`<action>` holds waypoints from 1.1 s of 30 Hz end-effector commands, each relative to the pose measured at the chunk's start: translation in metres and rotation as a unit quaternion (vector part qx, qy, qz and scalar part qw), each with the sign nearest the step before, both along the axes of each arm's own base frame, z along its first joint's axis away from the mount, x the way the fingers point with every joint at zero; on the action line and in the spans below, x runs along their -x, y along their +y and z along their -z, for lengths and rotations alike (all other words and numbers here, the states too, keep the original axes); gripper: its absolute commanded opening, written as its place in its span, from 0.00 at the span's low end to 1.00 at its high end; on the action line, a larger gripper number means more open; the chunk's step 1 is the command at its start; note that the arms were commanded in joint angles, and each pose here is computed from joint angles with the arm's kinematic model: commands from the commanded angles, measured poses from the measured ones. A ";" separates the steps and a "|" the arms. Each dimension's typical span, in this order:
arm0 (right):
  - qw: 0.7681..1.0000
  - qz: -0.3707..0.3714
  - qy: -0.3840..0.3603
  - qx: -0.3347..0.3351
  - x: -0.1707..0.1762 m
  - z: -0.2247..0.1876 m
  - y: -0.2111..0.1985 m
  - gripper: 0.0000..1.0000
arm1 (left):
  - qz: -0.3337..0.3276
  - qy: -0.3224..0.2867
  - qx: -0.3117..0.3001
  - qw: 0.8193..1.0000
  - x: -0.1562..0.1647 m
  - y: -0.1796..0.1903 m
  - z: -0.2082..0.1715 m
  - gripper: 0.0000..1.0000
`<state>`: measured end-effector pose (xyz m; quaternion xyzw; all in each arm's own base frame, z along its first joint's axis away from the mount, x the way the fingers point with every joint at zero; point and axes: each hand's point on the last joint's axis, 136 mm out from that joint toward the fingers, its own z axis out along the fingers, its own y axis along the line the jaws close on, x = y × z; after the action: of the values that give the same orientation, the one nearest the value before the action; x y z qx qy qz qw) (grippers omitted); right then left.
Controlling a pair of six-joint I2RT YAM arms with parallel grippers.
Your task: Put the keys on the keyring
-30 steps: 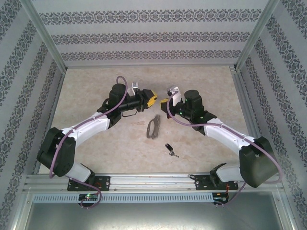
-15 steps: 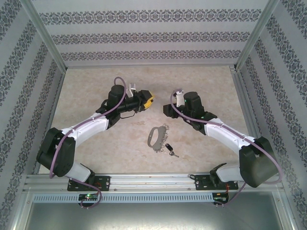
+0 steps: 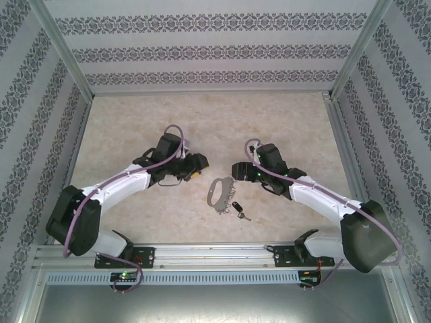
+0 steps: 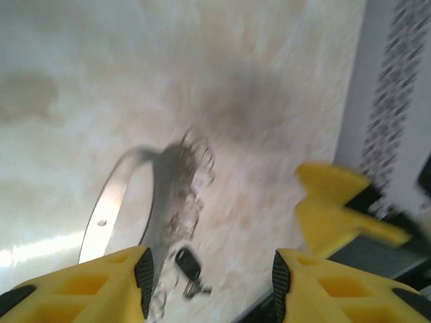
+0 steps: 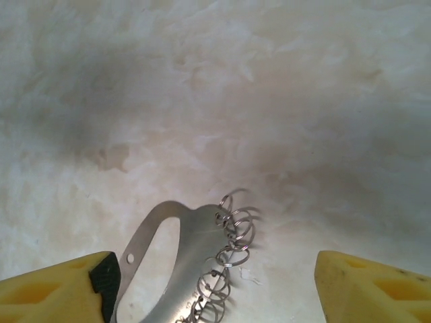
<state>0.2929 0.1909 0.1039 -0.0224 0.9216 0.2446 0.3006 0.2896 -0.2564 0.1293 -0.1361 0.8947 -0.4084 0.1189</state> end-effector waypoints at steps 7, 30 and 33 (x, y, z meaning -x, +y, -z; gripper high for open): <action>0.987 0.160 0.000 0.018 -0.026 -0.001 -0.055 0.98 | -0.059 0.120 0.016 0.991 0.071 -0.003 0.054 0.42; 0.988 0.143 -0.039 -0.038 -0.021 -0.011 -0.055 0.94 | -0.074 0.191 -0.045 0.978 0.094 -0.067 0.101 0.29; 0.988 0.142 -0.047 -0.037 -0.022 -0.014 -0.056 0.94 | -0.076 0.193 -0.050 0.977 0.095 -0.067 0.102 0.28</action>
<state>0.3118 0.1403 0.1122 0.1137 0.8962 0.2399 0.3555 0.1931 -0.3175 0.0252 -0.2606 0.9109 -0.3191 -0.0230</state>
